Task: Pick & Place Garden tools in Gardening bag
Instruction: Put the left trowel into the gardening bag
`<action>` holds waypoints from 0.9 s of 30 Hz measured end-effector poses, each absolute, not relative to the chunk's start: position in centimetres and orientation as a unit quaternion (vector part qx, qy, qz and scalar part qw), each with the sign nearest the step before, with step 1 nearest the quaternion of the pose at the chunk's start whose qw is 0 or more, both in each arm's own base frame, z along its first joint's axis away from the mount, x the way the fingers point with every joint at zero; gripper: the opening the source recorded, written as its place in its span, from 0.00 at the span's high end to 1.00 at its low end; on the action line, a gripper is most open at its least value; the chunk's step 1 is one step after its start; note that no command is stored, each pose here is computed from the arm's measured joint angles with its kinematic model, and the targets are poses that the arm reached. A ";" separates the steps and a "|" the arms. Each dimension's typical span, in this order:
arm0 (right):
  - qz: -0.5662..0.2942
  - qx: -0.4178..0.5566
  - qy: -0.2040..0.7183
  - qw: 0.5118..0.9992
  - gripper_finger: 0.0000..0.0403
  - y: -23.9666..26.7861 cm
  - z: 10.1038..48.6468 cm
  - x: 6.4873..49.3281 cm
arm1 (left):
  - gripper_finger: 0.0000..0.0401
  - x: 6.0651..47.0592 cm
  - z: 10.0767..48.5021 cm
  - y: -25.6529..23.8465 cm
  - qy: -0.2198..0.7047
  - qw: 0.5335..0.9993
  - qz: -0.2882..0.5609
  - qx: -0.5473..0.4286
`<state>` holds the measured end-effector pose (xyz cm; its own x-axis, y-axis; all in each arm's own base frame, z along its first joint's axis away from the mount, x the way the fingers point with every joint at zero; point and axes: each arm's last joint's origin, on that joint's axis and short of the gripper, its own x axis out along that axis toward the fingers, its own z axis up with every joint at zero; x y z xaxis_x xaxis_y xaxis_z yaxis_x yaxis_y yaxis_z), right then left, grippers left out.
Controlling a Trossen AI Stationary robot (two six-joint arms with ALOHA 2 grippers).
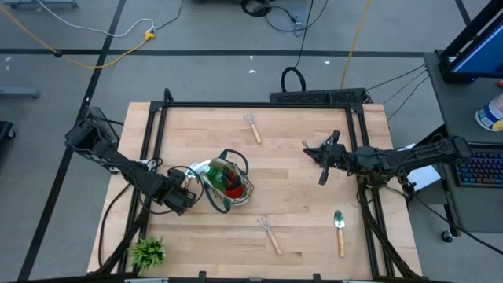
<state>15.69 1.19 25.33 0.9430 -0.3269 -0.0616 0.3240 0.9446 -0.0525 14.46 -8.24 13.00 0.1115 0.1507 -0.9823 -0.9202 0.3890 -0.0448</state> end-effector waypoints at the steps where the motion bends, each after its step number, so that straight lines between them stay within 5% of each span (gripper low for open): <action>1: -0.165 -0.021 0.035 0.985 1.00 1.2 25.3 15.7 | 0.75 14.5 13.0 -8.2 0.523 0.649 0.412 -0.368; 3: -0.165 -0.021 0.035 0.985 1.00 1.2 25.3 15.7 | 0.83 14.5 13.0 -8.2 0.521 0.650 0.412 -0.370; 12: -0.165 -0.021 0.034 0.985 1.00 1.2 25.3 15.7 | 0.83 14.8 14.6 -8.4 0.515 0.675 0.357 -0.389; 27: -0.165 -0.026 0.023 0.986 1.00 1.2 25.6 15.7 | 0.83 12.3 16.7 -7.6 0.583 0.616 0.323 -0.421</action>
<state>15.71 1.19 25.58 0.9443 -0.3268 -0.0378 0.3244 0.9441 -0.0587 12.33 -7.64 16.68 0.1118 -0.0927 -0.9894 -0.8880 0.4376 -0.1414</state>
